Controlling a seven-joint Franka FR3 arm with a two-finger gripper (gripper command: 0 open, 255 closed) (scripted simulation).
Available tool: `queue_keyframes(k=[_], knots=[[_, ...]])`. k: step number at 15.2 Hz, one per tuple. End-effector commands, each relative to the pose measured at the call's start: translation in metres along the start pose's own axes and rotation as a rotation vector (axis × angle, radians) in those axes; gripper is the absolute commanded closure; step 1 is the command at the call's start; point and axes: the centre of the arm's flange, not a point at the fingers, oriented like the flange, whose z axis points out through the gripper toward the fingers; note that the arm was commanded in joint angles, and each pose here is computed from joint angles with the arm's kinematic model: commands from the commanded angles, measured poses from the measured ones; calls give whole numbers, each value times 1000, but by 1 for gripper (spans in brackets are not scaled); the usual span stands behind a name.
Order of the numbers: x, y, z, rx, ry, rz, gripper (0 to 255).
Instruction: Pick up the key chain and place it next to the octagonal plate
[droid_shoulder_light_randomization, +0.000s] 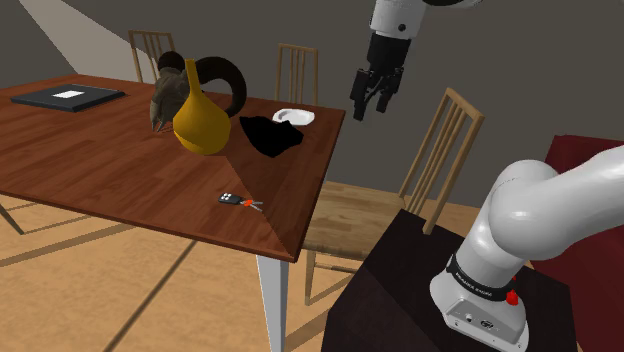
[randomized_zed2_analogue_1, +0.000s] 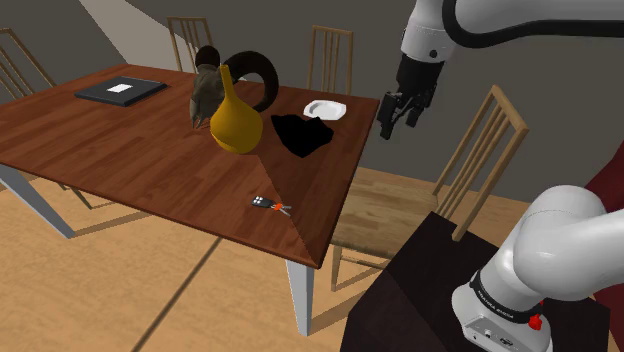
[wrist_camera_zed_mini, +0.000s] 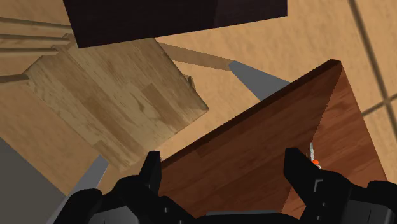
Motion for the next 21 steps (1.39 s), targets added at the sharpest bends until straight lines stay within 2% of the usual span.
queue_keyframes(k=[1,21], knots=[[0,0,0,0,0,0,0],[127,-170,161,-25,-3,-189,0]])
